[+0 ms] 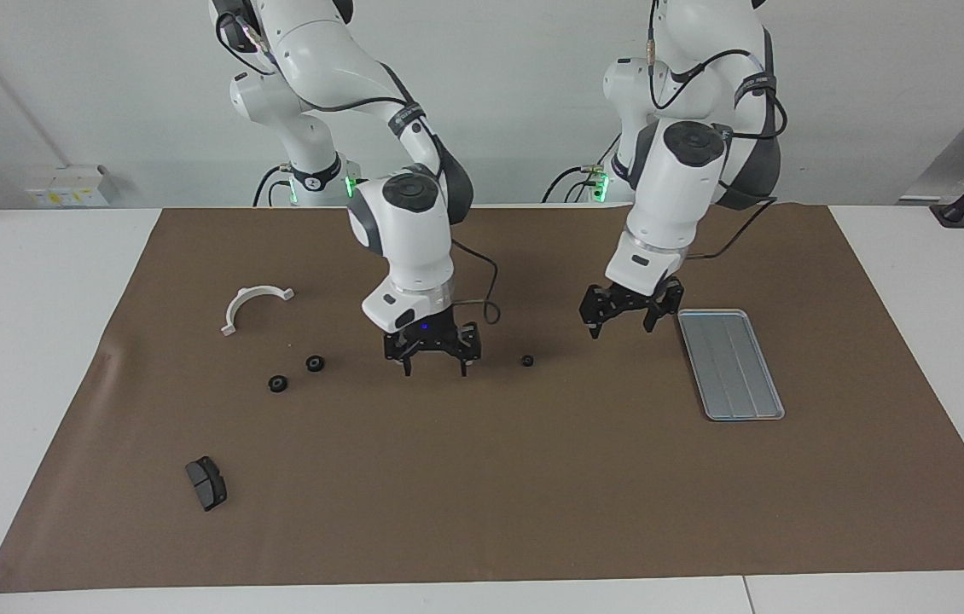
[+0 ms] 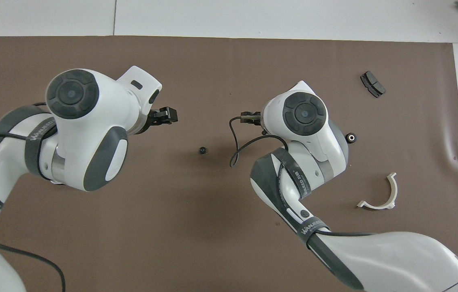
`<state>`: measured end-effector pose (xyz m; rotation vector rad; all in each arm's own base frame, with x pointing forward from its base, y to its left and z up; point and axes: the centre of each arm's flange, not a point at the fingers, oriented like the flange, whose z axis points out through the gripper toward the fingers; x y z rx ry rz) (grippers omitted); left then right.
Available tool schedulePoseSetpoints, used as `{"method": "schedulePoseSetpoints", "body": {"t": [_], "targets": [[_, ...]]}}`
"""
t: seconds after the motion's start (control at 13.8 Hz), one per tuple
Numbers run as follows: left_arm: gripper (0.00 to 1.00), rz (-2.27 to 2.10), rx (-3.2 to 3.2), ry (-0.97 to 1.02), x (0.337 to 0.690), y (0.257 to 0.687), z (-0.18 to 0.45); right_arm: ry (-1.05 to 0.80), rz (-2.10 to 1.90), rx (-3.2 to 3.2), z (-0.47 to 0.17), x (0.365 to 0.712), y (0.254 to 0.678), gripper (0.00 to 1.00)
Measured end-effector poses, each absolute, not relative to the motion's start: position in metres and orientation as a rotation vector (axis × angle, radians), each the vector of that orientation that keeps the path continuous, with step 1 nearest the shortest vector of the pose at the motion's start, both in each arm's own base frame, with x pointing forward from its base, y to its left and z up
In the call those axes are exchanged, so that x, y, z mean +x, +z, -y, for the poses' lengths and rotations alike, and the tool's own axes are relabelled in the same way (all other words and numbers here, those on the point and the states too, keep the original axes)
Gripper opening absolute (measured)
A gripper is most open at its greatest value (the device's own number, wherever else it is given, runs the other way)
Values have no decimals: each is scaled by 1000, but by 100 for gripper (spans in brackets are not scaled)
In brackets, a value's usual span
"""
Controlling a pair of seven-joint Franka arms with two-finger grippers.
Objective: Pick bearing gear from pile to tray
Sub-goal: 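Grasp the gear with the left gripper while the right gripper withdraws, then hold the gear with the left gripper while the right gripper grasps another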
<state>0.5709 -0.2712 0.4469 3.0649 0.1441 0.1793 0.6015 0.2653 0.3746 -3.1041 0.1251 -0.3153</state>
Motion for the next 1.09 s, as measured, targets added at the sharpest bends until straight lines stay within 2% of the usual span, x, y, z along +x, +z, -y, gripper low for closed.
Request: {"method": "schedulePoseSetpoints", "body": {"t": [0.36, 0.73, 1.09], "targets": [[100, -190, 3124, 142, 565, 357, 369, -226, -60, -3167, -175, 599, 356, 100], [95, -224, 3104, 191, 582, 330, 363, -122, 29, -3201, -94, 590, 322, 100], [87, -255, 3063, 233, 564, 288, 356, -52, 44, -3207, -84, 565, 301, 100]]}}
